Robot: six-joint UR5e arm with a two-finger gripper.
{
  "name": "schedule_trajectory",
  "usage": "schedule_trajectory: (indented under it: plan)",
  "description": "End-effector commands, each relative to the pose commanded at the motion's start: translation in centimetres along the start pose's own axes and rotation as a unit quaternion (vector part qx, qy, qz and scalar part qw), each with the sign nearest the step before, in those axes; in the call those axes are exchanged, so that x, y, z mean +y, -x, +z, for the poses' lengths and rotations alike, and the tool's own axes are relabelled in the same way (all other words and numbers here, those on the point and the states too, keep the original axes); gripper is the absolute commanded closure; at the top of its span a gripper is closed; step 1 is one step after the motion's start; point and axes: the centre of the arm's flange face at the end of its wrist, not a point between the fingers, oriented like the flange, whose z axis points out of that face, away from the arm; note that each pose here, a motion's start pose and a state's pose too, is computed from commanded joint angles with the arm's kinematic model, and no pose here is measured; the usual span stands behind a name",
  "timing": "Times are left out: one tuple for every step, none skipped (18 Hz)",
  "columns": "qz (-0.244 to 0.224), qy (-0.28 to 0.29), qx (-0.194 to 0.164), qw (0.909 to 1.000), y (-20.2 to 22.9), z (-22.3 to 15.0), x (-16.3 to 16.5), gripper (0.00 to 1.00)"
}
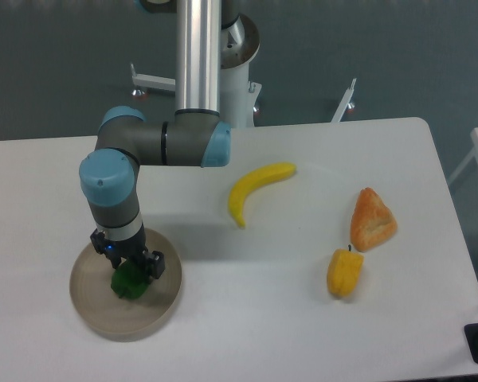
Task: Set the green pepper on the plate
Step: 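Open the gripper to release the pepper and raise it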
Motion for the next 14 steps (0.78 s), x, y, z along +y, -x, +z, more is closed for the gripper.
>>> schedule_trajectory:
  plan:
    - [0.0, -0.001, 0.0, 1.0, 0.0, -0.1, 0.0, 0.0]
    - [0.0, -0.001, -0.001, 1.0, 0.0, -0.2, 0.0, 0.0]
    - [0.0, -0.003, -0.001, 1.0, 0.1, -0.5, 0.0, 0.0]
    - [0.001, -0.006, -0.003, 1.0, 0.1, -1.0, 0.0, 0.0]
    - [0.004, -0.008, -0.003, 1.0, 0.3, -1.4, 0.1, 0.0]
    - [0.004, -0.01, -0.005, 0.9999, 0.6, -2.1, 0.2, 0.0]
    - [0.005, -0.013, -0.01, 0.9999, 1.0, -2.9, 0.3, 0.0]
    - [0.002, -0.013, -0.01, 0.9999, 2.0, -3.1, 0.6, 0.0]
    - [0.002, -0.015, -0.013, 0.9998, 3.0, -3.6, 0.9, 0.0]
    - [0.007, -0.017, -0.016, 0.9997, 3.9, -4.1, 1.2, 0.0]
    - [0.011, -0.017, -0.021, 0.9996, 5.1, -4.5, 1.7, 0.0]
    - [0.015, -0.012, -0.023, 0.9996, 6.2, -4.3, 2.2, 0.0]
    - [0.02, -0.006, -0.022, 0.9995, 7.4, -4.0, 3.0, 0.0]
    - [0.028, -0.004, -0.024, 0.9993, 8.7, -4.4, 3.8, 0.0]
